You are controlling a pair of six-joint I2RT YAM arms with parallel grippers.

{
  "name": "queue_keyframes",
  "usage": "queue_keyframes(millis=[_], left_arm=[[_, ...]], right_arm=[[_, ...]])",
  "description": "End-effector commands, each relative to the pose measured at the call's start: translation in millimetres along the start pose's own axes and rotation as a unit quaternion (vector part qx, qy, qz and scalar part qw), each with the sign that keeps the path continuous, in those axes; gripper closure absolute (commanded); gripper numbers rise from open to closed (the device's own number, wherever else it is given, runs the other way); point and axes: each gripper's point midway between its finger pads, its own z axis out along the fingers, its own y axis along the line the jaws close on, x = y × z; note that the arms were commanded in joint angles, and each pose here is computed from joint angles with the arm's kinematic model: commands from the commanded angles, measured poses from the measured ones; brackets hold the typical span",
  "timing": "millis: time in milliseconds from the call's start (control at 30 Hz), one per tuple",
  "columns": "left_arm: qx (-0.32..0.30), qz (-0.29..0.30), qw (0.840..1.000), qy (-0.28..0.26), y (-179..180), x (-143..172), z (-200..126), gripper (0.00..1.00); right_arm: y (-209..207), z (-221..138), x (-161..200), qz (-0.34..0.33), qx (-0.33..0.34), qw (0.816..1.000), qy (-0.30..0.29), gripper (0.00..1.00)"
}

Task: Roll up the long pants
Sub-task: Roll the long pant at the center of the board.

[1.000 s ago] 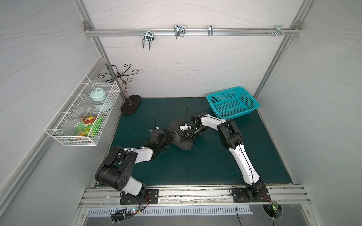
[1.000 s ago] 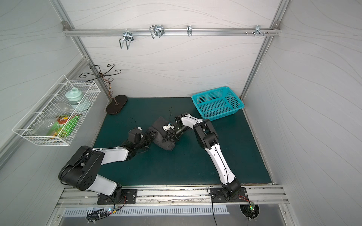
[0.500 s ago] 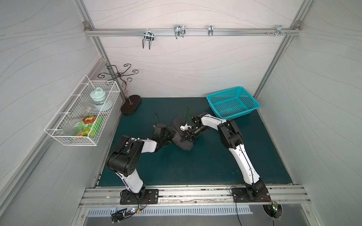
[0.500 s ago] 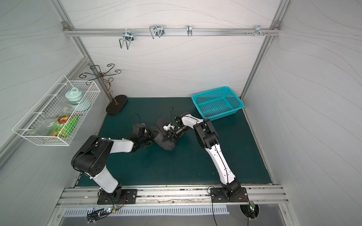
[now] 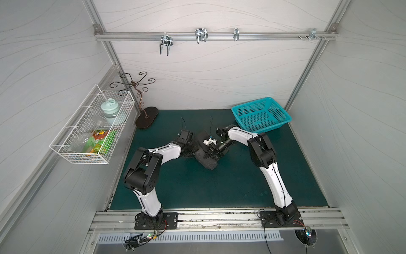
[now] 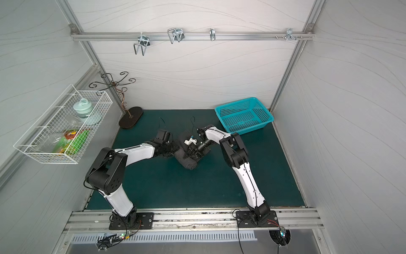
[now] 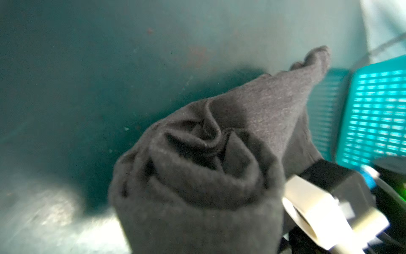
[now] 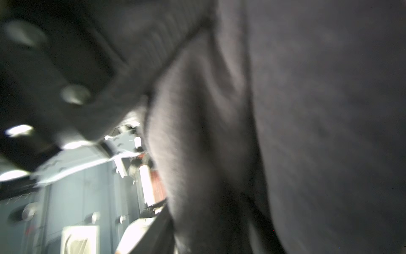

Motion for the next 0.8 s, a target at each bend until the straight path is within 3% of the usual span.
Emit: queue_keyframes(millis=[0,133,233,467,767], left_arm=[[-0.164,-0.005,0.986,-0.011,67,-10,-1,1.0],[-0.207,0.009,0.978,0.006,71,-10,-4,1.0],[-0.234,0.02,0.972,0.017,69,-12,-3,1.0],[-0.274,0.045,0.959,0.054,57,-10,4,1.0],[-0.282,0.044,0.952,0.106,44,5,33,1.0]], right_arm=[[-70,5,42,0.04,0.215,0.974,0.066,0.38],[-56,-23,39,-0.005,0.286,0.958,0.029,0.34],[-48,-45,40,-0.043,0.357,0.933,-0.007,0.33],[-22,-75,50,-0.143,0.528,0.834,-0.071,0.2],[31,-61,56,-0.267,0.628,0.719,-0.133,0.13]])
